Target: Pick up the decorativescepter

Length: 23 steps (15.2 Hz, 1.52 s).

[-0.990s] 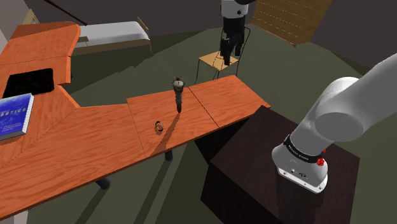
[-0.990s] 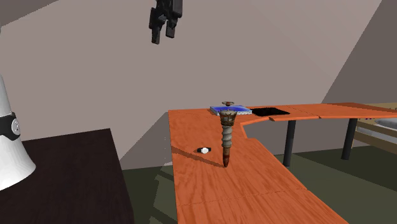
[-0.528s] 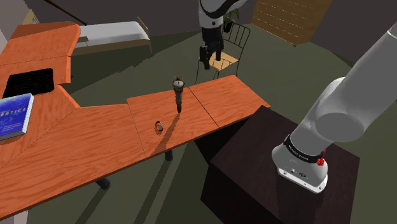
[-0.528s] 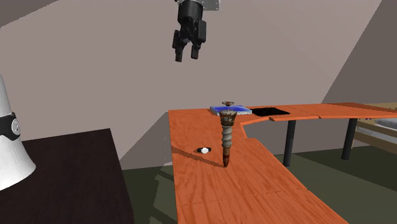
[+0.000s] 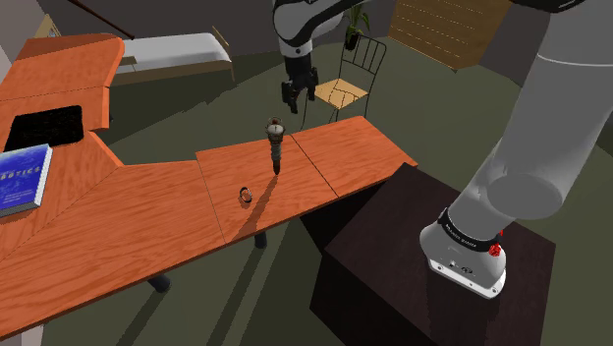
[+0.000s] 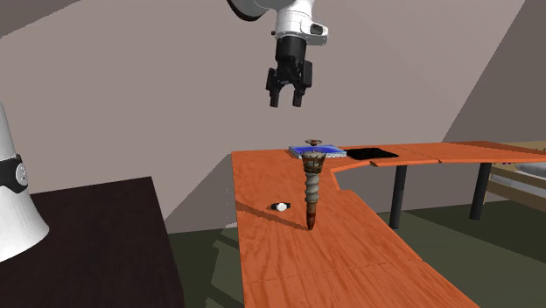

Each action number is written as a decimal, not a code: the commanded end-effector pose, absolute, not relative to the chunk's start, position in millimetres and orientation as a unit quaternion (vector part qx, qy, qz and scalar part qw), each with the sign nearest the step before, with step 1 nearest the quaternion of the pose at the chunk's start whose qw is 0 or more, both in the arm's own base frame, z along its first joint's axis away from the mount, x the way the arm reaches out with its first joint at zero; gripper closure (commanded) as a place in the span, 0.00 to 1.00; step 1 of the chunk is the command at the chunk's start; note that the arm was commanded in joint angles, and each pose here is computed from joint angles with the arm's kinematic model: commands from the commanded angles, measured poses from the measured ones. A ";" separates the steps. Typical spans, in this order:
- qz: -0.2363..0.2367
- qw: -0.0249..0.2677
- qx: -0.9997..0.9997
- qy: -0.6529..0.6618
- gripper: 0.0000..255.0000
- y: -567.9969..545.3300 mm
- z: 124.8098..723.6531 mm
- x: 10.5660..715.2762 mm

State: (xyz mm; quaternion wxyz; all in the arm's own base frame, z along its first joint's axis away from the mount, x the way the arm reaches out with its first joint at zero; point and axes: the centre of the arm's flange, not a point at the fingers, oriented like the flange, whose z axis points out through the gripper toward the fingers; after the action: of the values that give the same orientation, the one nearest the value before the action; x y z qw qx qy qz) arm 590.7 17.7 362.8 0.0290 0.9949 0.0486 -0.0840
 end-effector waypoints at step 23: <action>-0.084 0.028 0.995 0.046 1.00 37.6 241.5 723.7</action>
State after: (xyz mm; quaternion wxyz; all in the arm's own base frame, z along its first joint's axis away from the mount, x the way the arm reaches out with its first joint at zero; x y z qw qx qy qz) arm 723.8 37.7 242.4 0.0280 0.9950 0.0464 -0.0836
